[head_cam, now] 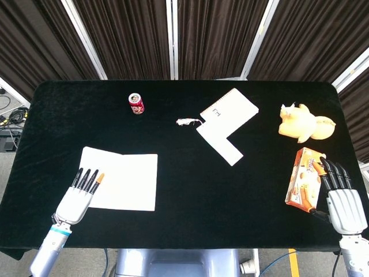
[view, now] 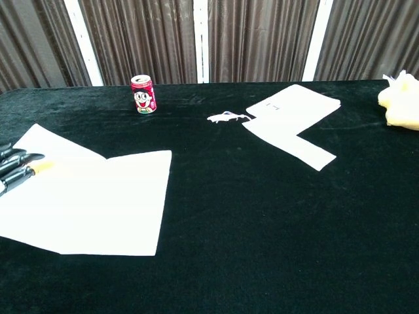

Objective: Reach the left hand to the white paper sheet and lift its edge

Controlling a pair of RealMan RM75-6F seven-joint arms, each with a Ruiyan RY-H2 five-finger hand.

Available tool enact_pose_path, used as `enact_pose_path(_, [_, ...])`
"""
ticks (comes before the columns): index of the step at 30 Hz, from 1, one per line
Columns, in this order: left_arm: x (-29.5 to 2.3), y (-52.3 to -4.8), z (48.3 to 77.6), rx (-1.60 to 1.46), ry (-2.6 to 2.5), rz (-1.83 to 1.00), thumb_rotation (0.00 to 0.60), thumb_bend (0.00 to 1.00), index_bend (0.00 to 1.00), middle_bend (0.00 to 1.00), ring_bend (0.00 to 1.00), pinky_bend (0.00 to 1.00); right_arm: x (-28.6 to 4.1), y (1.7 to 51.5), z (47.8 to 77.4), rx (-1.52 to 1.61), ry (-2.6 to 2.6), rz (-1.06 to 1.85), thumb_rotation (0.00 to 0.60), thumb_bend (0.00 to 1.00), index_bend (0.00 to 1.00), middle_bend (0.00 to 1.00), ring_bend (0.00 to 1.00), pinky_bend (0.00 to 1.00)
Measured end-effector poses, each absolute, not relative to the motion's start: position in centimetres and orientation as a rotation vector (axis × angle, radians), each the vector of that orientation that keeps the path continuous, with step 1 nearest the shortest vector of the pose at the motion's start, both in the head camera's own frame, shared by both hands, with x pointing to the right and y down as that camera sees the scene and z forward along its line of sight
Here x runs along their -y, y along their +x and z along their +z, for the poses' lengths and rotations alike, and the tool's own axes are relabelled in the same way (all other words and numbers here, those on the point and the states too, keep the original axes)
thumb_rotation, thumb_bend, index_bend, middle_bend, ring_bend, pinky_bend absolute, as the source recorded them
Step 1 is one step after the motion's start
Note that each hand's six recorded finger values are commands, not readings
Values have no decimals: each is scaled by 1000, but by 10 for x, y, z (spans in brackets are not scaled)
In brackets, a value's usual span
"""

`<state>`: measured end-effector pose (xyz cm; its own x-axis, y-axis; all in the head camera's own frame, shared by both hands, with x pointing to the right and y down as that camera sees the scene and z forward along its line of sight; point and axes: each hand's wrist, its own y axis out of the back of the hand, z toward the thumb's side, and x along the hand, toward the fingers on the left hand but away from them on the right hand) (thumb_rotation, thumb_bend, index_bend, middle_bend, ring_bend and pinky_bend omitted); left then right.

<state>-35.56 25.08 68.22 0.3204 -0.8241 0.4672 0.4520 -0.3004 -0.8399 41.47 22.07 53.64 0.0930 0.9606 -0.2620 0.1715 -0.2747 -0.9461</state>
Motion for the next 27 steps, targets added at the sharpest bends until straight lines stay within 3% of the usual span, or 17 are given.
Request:
enact_pose_path(12, [-213, -324, 646, -404, -1221, -1137, 600, 533, 0, 0, 0, 0, -220, 416, 533, 1166, -1582, 1251, 600, 107, 95, 0, 0, 0])
enact_pose_path(17, [-196, -300, 629, -433, -1196, -1069, 600, 417, 0, 0, 0, 0, -219, 416, 532, 1174, -1584, 1245, 600, 107, 95, 0, 0, 0])
enact_pose_path(24, [-190, -275, 624, -431, -1207, -1029, 600, 397, 0, 0, 0, 0, -219, 419, 529, 1183, -1584, 1245, 600, 106, 95, 0, 0, 0])
enact_pose_path(27, [-195, -278, 621, -448, -1234, -1043, 600, 285, 0, 0, 0, 0, -219, 420, 530, 1175, -1584, 1251, 600, 106, 95, 0, 0, 0])
